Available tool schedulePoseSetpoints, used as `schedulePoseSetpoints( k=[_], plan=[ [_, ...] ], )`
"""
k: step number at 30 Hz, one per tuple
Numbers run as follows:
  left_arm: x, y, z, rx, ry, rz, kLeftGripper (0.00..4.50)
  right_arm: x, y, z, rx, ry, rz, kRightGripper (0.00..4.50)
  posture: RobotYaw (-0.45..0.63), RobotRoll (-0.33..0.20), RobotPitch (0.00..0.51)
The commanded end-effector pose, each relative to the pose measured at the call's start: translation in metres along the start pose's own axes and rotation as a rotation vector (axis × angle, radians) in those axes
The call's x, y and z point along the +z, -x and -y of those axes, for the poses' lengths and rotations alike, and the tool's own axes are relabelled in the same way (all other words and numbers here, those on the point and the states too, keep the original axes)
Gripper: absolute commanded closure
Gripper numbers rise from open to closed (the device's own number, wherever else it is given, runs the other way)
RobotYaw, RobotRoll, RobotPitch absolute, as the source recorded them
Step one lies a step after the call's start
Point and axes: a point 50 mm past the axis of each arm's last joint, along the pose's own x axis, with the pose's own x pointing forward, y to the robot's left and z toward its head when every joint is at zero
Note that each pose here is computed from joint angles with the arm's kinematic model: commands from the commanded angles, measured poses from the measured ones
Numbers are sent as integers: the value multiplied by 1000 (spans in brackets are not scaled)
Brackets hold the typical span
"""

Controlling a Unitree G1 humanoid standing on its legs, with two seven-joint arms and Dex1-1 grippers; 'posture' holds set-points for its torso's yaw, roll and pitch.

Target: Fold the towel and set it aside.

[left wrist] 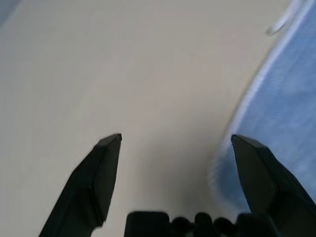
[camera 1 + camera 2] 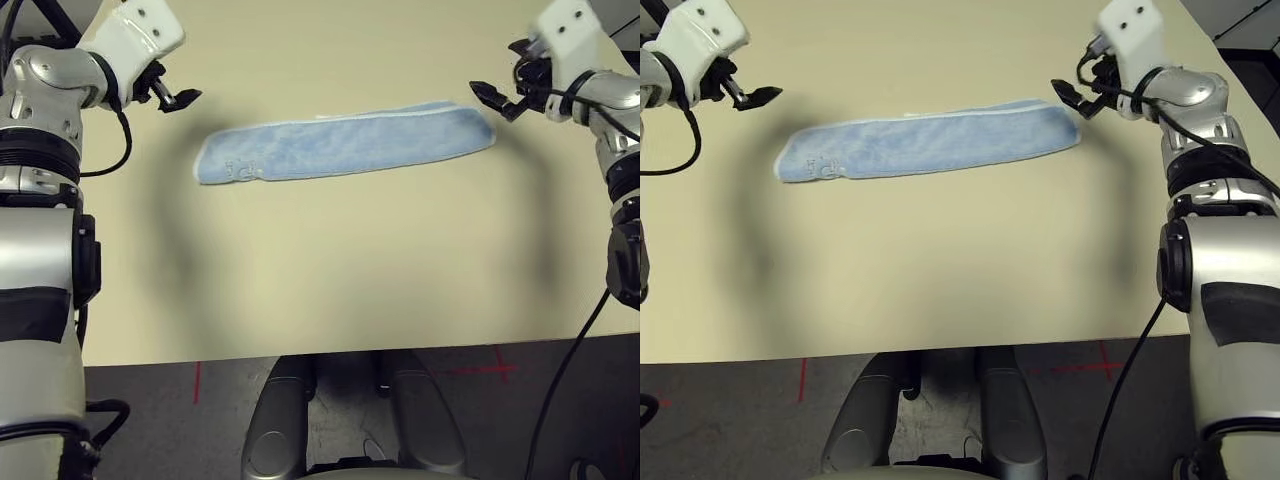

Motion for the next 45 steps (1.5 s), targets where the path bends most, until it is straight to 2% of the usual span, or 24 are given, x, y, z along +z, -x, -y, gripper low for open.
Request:
schedulePoseSetpoints(
  k=[1,5,11,13,16,18,23,30,35,45],
  plan=[
    [5,-4,13,-145,128,167,17,-7,5,-4,42,-164,42,0,40,0,300],
    [9,-11,28,-213,236,327,17,-15,9,-12,50,-306,55,0,38,0,297],
    [0,-18,53,-309,355,403,17,-23,11,-23,67,-445,54,0,34,0,297],
    [-8,-20,63,-361,362,382,17,-26,12,-28,84,-489,42,0,30,0,299],
    [-22,-20,74,-407,284,275,17,-29,15,-32,98,-572,14,0,27,0,301],
    [-29,-20,77,-399,208,214,17,-30,20,-33,93,-649,9,0,27,0,301],
    [-37,-20,77,-380,103,154,17,-35,35,-32,32,-813,-14,0,25,0,300],
    [-43,-21,79,-370,59,142,17,-45,53,-32,-97,-976,-14,0,16,0,294],
    [-43,-22,82,-380,60,146,17,-52,55,-37,-144,-1013,-19,0,10,0,295],
    [-44,-21,91,-379,78,161,17,-74,30,-42,-302,-1094,-58,0,31,0,296]
  ],
)
